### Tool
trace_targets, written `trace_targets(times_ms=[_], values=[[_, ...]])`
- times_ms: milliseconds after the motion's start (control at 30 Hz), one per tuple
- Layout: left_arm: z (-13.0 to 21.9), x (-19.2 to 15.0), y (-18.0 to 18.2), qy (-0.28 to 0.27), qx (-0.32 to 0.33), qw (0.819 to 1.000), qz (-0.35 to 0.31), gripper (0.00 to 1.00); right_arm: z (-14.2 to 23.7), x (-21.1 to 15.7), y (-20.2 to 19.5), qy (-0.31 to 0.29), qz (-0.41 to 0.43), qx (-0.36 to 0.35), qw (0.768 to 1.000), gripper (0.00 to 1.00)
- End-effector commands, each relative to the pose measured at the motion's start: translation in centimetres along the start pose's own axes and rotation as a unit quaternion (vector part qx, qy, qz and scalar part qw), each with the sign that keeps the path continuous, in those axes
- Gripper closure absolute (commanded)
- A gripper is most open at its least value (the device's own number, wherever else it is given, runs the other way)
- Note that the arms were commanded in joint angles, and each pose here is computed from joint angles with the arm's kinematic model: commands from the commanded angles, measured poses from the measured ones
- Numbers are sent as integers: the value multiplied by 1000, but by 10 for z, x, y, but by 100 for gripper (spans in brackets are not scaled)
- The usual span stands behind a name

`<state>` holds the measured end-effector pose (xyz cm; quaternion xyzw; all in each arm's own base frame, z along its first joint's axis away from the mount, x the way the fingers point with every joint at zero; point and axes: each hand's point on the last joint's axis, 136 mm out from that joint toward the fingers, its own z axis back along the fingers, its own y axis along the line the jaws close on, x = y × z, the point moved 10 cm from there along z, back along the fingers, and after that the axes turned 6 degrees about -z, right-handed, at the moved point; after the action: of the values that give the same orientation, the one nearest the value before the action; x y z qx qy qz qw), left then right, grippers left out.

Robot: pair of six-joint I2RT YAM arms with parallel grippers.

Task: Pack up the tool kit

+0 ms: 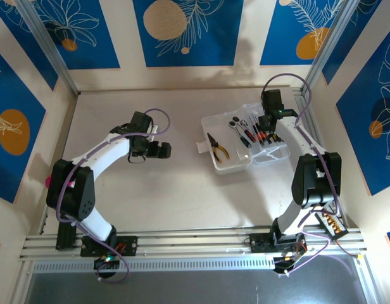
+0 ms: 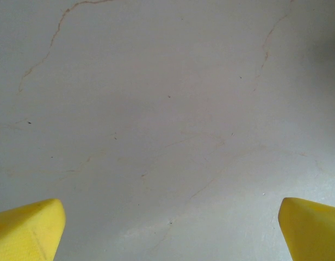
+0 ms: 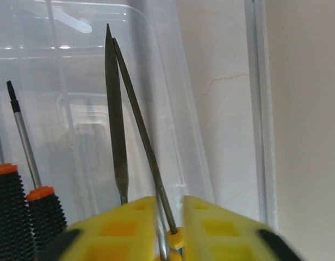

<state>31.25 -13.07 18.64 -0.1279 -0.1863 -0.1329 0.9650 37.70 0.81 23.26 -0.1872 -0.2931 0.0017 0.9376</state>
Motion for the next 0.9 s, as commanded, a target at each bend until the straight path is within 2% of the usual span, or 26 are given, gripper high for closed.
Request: trace_targets(times_ms=[0, 200, 233, 267, 367, 433, 633, 867], values=[[-5, -3, 2, 7, -13, 1000, 6, 0, 8, 4, -3, -4, -22, 13, 1000, 67], [-5, -3, 2, 7, -13, 1000, 6, 0, 36, 3, -13, -18, -62, 32, 997, 62], [-4, -3, 2, 6, -11, 1000, 5, 0, 47, 1, -17, -21, -75, 41, 996, 58], [-4, -3, 2, 5, -9, 1000, 5, 0, 56, -1, -19, -22, -88, 52, 994, 52], [-5, 0, 2, 5, -8, 1000, 2, 0, 90, -18, -30, -31, -150, 85, 985, 16], [-7, 2, 1, 5, -10, 1000, 1, 0, 109, -37, -37, -21, -202, 111, 973, 0], [-13, 11, -5, -3, -21, 1000, -7, 0, 134, -103, -38, 44, -334, 180, 924, 1], [-23, 19, -18, -4, -39, 999, -19, 0, 117, -153, -22, 105, -467, 209, 853, 0]])
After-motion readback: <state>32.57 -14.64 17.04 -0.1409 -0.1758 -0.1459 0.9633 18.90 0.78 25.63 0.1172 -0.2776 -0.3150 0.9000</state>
